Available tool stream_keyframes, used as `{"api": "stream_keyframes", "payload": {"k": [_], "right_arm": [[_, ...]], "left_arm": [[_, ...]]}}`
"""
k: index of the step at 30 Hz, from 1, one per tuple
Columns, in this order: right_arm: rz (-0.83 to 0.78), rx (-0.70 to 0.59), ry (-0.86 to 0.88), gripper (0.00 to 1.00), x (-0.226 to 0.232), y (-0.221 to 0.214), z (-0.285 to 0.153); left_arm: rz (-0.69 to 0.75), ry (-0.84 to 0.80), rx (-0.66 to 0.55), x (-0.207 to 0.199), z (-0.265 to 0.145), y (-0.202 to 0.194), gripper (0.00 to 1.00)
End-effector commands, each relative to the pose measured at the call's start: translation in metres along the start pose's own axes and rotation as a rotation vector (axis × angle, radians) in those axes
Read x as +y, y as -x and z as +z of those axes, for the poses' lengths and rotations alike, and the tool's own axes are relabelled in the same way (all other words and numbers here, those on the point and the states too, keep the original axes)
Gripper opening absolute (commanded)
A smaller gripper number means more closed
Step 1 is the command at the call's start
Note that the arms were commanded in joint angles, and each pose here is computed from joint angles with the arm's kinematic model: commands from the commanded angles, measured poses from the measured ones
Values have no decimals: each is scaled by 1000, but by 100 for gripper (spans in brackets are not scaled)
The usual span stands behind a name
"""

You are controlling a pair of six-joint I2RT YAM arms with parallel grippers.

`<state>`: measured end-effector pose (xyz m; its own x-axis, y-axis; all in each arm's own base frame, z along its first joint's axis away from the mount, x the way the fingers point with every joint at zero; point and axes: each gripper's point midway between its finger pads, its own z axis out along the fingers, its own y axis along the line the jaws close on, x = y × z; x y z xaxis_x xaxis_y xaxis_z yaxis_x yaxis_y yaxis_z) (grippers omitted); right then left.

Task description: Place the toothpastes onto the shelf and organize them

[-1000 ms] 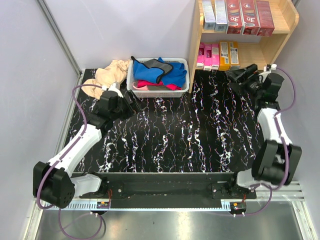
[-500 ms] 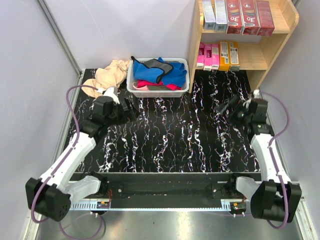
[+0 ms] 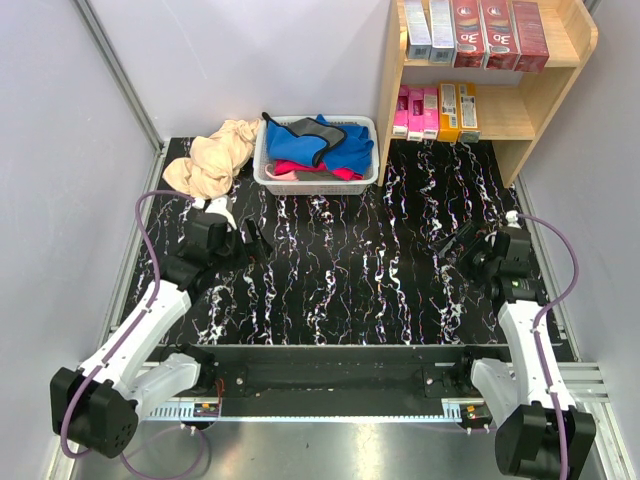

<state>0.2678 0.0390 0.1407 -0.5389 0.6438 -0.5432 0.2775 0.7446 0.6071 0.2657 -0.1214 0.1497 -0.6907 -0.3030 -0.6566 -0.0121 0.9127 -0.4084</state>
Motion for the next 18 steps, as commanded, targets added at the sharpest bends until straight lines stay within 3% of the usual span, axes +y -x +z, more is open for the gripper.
{"api": "stream_keyframes", "payload": {"k": [1,18], "right_arm": [[-42,-28,-23,100,-3,7,3],[-27,-92,-101,100,-19,23,21]], "left_arm": [[1,11,-67,1,1,15,99],[25,3,-90,-2,13,24,99]]}}
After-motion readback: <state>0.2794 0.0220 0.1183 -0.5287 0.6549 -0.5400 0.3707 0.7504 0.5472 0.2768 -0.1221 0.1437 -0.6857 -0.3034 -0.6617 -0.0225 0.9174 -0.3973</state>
